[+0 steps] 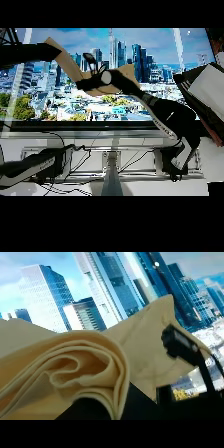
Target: Fold the clothes and pants, and hang the long-sleeved shirts on hangers.
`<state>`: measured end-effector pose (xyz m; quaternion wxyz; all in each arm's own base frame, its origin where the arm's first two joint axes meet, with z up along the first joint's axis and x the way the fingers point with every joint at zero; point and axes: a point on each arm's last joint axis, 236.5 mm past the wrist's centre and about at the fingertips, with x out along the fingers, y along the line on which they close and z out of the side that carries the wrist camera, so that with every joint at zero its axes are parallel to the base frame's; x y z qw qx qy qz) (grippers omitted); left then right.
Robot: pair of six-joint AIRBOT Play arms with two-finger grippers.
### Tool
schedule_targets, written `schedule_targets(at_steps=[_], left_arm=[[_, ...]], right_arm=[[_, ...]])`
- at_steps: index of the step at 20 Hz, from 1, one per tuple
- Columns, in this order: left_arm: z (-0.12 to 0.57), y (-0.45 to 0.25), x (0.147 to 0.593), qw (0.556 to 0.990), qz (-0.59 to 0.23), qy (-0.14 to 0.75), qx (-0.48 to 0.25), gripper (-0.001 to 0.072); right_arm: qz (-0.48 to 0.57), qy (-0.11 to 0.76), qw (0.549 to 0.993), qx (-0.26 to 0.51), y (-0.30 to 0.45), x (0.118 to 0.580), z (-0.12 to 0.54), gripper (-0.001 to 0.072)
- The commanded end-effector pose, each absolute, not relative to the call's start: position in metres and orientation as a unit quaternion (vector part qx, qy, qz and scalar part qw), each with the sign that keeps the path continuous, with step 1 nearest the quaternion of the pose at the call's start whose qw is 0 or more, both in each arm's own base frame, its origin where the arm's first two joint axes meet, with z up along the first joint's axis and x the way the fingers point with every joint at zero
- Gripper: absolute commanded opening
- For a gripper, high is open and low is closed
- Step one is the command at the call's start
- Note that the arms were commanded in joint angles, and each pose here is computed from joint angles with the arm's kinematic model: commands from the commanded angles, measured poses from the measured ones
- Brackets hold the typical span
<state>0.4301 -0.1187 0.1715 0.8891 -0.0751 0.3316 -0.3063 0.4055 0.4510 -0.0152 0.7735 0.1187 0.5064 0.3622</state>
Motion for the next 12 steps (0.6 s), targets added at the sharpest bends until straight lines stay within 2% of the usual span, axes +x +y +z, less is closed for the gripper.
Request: schedule_targets(at_steps=[1,3,5,8,9,10,11,12], left_arm=[[0.148,-0.174,0.425,0.856,-0.362,0.358,-0.086,0.0015],[0.13,-0.233,0.418,0.821,-0.413,0.376,-0.118,0.0015],[0.11,-0.291,0.411,0.796,-0.443,0.386,-0.146,0.0015],[0.07,-0.369,0.404,0.789,-0.446,0.391,-0.161,0.0022],[0.06,-0.385,0.402,0.793,-0.442,0.389,-0.157,0.0196],[0.053,-0.398,0.398,0.795,-0.442,0.387,-0.152,0.0645],[0.052,-0.405,0.394,0.797,-0.446,0.381,-0.143,0.0703],[0.053,-0.408,0.39,0.799,-0.461,0.368,-0.118,0.0706]], right_arm=[[0.317,0.561,0.762,0.062,0.346,0.436,-0.024,0.0011],[0.292,0.585,0.754,0.059,0.273,0.45,-0.013,0.0011],[0.239,0.59,0.767,0.079,0.199,0.471,0.0,0.0011],[0.155,0.583,0.789,0.116,0.092,0.493,0.01,0.0011],[0.131,0.584,0.79,0.131,0.062,0.495,0.009,0.0012],[0.11,0.584,0.791,0.145,0.035,0.495,0.008,0.0012],[0.09,0.583,0.791,0.16,0.011,0.495,0.005,0.004],[0.072,0.586,0.788,0.172,-0.009,0.491,-0.001,0.0248]])
